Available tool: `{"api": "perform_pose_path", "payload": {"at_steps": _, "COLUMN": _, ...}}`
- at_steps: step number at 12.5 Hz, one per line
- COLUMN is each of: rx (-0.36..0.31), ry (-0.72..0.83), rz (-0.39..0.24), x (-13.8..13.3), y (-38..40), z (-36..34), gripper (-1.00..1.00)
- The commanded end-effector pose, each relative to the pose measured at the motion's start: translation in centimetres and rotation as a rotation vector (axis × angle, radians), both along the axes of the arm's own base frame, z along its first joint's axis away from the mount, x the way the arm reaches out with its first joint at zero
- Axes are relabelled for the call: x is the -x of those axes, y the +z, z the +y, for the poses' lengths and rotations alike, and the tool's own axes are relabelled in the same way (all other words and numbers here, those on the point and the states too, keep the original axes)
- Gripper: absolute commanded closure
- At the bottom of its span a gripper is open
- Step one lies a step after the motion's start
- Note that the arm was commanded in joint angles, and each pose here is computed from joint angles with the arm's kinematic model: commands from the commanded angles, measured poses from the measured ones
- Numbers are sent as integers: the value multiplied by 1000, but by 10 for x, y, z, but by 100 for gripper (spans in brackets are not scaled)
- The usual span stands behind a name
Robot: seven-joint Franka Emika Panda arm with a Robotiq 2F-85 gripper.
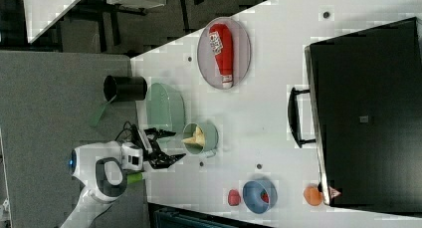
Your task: Pick Banana and place it in mug.
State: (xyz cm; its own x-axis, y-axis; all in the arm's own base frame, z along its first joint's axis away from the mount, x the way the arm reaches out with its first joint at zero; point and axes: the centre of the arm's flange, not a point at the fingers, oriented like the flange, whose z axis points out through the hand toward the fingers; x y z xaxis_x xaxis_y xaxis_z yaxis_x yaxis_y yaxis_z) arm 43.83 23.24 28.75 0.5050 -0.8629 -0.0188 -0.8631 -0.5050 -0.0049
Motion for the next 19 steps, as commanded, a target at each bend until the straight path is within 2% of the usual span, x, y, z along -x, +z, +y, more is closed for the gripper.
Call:
{"api": "perform_pose_path", "payload": {"at_steps": 1, "rx": -20, "ry": -78, "rz": -99, "x": -22, "y": 61, "z": -9, "gripper": -100}}
{"api": "perform_pose_path", "payload": {"at_steps": 4, "rx": 30, "ry": 35, "rz": -95, "x": -41, "y": 134, "z": -53, "gripper": -100}}
{"api": "perform_pose_path", "payload": {"at_steps": 6, "rx": 46, "ry": 43, "rz": -84, "x": -49, "y": 193, "z": -97, "gripper": -100}}
{"api": "perform_pose_path", "payload": {"at_steps": 8, "rx": 50, "ry": 63, "rz": -49, "x": -45, "y": 246, "z": -143, "gripper": -100}}
{"api": "perform_pose_path", "payload": {"at_steps": 11, "rx": 24, "ry": 76, "rz": -53, "x": -33, "y": 307, "z": -216, "gripper": -100}}
{"api": "perform_pose_path", "payload": {"at_steps": 13, "rx": 10, "ry": 130, "rz": -57, "x": -27, "y": 316, "z": -248, "gripper": -100}}
{"api": "perform_pose_path", "payload": {"at_steps": 15, "rx": 1, "ry": 113, "rz": -51, "x": -24, "y": 316, "z": -271, "gripper": -100}}
{"api": "perform_pose_path", "payload": {"at_steps": 19, "rx": 26, "ry": 120, "rz": -25, "x": -24, "y": 312, "z": -270, "gripper": -100}}
